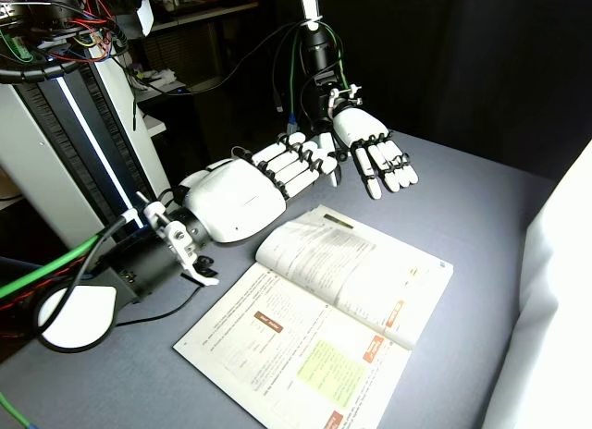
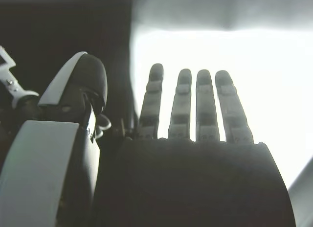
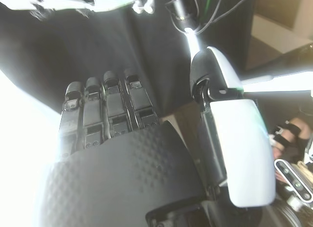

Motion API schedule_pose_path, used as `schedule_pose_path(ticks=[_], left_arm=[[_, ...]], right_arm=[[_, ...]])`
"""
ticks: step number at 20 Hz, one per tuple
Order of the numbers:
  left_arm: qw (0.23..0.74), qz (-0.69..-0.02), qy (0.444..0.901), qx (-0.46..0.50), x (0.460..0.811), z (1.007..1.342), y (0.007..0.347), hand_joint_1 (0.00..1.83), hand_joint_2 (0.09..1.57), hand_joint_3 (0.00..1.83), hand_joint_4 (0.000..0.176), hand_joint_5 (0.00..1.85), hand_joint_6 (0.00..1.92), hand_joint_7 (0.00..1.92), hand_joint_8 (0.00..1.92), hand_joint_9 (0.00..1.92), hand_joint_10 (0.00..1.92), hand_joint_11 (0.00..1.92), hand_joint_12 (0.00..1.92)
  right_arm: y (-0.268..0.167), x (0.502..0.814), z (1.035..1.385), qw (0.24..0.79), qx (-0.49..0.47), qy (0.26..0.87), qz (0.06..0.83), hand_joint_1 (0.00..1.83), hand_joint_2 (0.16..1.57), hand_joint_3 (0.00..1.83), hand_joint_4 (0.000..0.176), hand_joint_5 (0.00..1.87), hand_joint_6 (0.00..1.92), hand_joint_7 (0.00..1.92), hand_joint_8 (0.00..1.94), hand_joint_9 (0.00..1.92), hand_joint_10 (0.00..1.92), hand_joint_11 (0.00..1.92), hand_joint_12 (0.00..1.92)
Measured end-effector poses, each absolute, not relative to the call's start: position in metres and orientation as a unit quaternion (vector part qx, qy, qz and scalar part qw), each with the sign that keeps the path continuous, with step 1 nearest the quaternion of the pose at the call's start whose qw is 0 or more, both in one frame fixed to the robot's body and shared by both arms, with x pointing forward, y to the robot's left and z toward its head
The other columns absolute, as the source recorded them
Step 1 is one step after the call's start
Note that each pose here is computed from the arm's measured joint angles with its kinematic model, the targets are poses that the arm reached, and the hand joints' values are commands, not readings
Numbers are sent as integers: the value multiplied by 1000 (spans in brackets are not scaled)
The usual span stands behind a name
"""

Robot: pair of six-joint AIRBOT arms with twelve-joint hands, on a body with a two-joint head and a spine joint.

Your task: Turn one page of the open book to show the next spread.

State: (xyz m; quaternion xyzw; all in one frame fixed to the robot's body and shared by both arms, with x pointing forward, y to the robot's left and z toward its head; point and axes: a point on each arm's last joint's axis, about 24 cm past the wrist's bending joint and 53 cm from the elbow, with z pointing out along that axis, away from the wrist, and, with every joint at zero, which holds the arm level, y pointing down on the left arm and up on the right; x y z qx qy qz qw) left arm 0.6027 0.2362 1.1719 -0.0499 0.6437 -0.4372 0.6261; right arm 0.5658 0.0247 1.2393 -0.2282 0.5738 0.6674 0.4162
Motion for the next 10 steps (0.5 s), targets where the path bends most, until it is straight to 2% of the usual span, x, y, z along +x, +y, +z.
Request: schedule_pose_path(ticks=[1, 2, 3, 4, 5, 6, 9, 10], left_arm=[[623, -431, 651, -49, 603, 1168, 238, 407, 1447, 197, 0, 135, 107, 73, 67, 73, 52, 73, 80], [619, -428, 656, -51, 603, 1164, 238, 499, 1464, 81, 0, 86, 50, 14, 13, 14, 10, 14, 15], [621, -432, 652, -46, 602, 1167, 236, 349, 1466, 37, 25, 12, 5, 0, 0, 0, 0, 0, 0], [625, -437, 646, -42, 600, 1172, 236, 224, 1456, 26, 42, 2, 0, 0, 0, 0, 0, 0, 0], [626, -441, 642, -39, 599, 1174, 234, 82, 1449, 19, 43, 0, 0, 0, 0, 0, 0, 0, 0], [626, -443, 640, -36, 598, 1175, 232, 82, 1449, 19, 43, 0, 0, 0, 0, 0, 0, 0, 0], [625, -446, 641, -31, 597, 1175, 230, 0, 1381, 0, 0, 0, 0, 0, 0, 0, 0, 0, 0], [625, -447, 639, -30, 597, 1176, 229, 0, 1345, 0, 0, 0, 0, 0, 0, 0, 0, 0, 0]], right_arm=[[9, 575, 1228, 424, -210, 593, 652, 61, 1226, 0, 0, 0, 0, 0, 0, 0, 0, 0, 0], [-8, 583, 1219, 434, -193, 611, 634, 11, 1245, 1, 0, 0, 0, 0, 0, 0, 0, 0, 0], [-26, 591, 1212, 442, -174, 628, 616, 0, 1258, 7, 0, 0, 0, 0, 0, 0, 0, 0, 0], [-39, 596, 1209, 451, -160, 637, 605, 0, 1267, 10, 0, 0, 0, 0, 0, 0, 0, 0, 0], [-53, 599, 1207, 459, -146, 644, 594, 9, 1260, 6, 0, 0, 0, 0, 0, 0, 0, 0, 0], [-64, 602, 1205, 466, -133, 650, 586, 9, 1260, 6, 0, 0, 0, 0, 0, 0, 0, 0, 0], [-95, 609, 1204, 491, -107, 663, 554, 0, 1250, 1, 0, 0, 0, 0, 0, 0, 0, 0, 0], [-104, 610, 1206, 499, -101, 665, 546, 0, 1258, 4, 0, 0, 0, 0, 0, 0, 0, 0, 0]])
